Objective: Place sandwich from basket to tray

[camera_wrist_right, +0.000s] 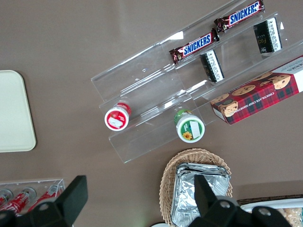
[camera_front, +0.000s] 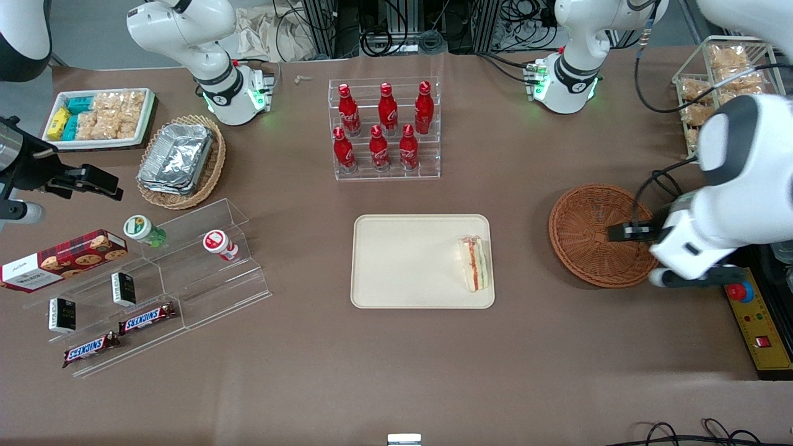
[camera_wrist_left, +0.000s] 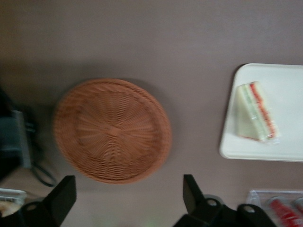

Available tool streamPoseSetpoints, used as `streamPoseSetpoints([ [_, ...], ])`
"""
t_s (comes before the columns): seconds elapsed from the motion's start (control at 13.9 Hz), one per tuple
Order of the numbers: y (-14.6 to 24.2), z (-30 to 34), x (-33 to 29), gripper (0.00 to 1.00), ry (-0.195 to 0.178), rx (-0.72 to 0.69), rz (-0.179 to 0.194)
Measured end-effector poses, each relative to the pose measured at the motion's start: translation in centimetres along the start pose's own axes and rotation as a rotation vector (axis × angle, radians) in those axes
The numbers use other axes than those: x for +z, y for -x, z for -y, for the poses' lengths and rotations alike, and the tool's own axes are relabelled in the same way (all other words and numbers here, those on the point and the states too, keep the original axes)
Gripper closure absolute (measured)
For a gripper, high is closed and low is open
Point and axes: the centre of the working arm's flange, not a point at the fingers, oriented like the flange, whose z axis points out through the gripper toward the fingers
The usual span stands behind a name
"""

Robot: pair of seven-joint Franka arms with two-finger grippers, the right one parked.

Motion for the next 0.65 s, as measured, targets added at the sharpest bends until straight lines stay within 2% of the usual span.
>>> streamPoseSetpoints([
  [0.14, 0.1, 1.7, -0.9, 0.0, -0.027, 0.046, -0.01],
  [0.36, 0.7, 2.2, -2.7, 0.0, -0.027, 0.044, -0.009],
  [0.58, 1.7, 4.2, -5.6, 0.0, 0.055, 0.011, -0.034],
  [0.65, 1.8, 5.4, -5.9, 0.0, 0.064, -0.006, -0.039],
])
